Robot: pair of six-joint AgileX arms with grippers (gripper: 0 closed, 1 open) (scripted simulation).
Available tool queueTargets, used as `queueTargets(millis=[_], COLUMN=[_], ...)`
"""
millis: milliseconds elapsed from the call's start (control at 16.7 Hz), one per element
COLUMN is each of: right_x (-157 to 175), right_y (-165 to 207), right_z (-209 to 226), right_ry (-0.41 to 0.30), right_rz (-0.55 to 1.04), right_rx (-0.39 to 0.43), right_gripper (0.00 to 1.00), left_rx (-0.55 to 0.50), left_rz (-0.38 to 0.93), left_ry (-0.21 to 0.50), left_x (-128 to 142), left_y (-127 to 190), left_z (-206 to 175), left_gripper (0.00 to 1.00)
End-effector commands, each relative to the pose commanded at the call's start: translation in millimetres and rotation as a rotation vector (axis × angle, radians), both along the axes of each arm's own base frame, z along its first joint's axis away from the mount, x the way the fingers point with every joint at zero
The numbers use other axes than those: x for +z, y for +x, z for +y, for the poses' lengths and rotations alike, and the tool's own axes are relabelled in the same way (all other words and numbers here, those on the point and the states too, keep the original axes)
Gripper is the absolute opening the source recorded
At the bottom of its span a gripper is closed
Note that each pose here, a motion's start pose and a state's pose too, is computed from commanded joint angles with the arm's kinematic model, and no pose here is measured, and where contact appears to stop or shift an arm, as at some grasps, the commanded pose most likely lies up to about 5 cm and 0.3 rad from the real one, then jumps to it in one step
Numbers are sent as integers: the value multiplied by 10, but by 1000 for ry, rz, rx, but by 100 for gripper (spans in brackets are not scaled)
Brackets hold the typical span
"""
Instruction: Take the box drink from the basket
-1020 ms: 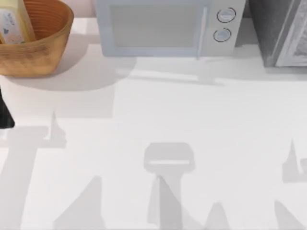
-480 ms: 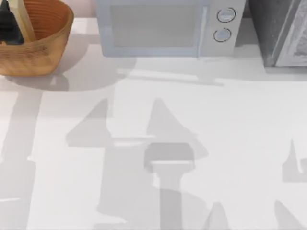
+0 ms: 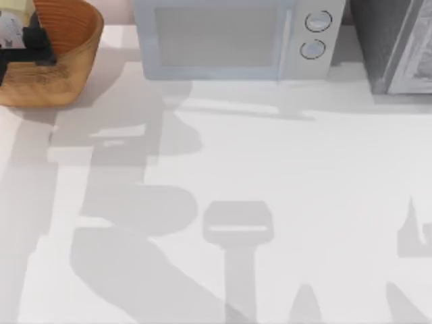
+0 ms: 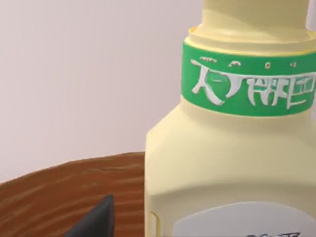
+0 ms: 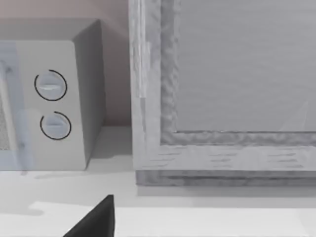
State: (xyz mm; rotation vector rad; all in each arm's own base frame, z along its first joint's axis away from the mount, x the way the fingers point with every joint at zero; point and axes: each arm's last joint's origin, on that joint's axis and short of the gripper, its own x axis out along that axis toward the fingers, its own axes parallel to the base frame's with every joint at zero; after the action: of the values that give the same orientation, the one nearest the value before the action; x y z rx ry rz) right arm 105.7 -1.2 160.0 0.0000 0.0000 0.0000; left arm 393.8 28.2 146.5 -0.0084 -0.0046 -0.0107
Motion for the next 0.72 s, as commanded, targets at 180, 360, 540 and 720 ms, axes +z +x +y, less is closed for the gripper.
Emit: queueTargets(millis=[180, 360, 540, 720], right_x=[0, 0, 0, 0], right_y=[0, 0, 0, 0], right_z=[0, 0, 0, 0], right_ry=[0, 0, 0, 0], right_rz=[0, 0, 0, 0], right_rx=[0, 0, 0, 0], right_gripper=[100, 100, 100, 100], left_rx=[-3, -4, -4, -4], left_rz=[10, 11, -6, 11], left_ry=[3, 3, 10, 3], left_x=[-177, -192, -130, -176], left_y=[87, 94, 92, 203], left_z=[11, 12, -4, -2], left_gripper=[100, 100, 100, 100])
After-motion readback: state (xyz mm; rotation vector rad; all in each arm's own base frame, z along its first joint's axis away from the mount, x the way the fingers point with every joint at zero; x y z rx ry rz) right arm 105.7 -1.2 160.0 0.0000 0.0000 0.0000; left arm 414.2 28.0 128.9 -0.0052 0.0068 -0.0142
